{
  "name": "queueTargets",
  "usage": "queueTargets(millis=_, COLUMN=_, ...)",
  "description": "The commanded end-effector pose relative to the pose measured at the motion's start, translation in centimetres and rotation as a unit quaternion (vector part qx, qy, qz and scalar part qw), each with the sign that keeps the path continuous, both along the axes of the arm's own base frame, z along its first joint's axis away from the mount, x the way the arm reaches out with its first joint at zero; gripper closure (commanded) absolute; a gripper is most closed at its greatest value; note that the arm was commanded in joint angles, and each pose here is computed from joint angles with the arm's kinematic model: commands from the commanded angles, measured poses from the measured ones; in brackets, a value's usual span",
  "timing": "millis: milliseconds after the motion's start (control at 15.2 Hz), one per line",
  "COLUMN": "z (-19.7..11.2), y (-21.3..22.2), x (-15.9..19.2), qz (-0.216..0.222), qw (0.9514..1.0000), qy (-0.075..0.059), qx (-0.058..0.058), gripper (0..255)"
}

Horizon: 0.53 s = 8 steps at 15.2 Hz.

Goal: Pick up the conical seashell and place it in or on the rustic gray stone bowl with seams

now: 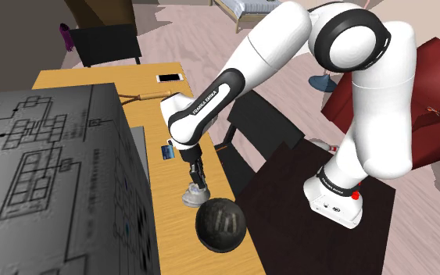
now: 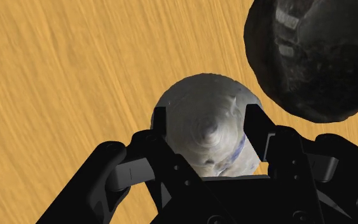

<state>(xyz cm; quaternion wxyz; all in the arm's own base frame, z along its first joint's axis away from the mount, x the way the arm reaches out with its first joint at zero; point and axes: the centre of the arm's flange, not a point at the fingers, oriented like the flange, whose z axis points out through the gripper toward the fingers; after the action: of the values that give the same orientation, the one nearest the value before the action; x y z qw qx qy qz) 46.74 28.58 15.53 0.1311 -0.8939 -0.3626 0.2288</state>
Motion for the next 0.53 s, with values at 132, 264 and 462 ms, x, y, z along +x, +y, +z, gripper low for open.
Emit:
queueTargets(millis=132, z=-0.1, y=0.0, x=0.0, qz=0.000, qw=1.0000, qy=0.001, qx=-0.001, gripper=255)
queueTargets(millis=264, z=-0.1, y=0.0, x=0.0, qz=0.000, qw=1.0000, qy=0.001, qx=-0.001, gripper=255)
queueTargets(millis=462, z=1.5, y=0.0, x=0.0, qz=0.000, qw=1.0000, qy=0.001, qx=-0.001, gripper=255)
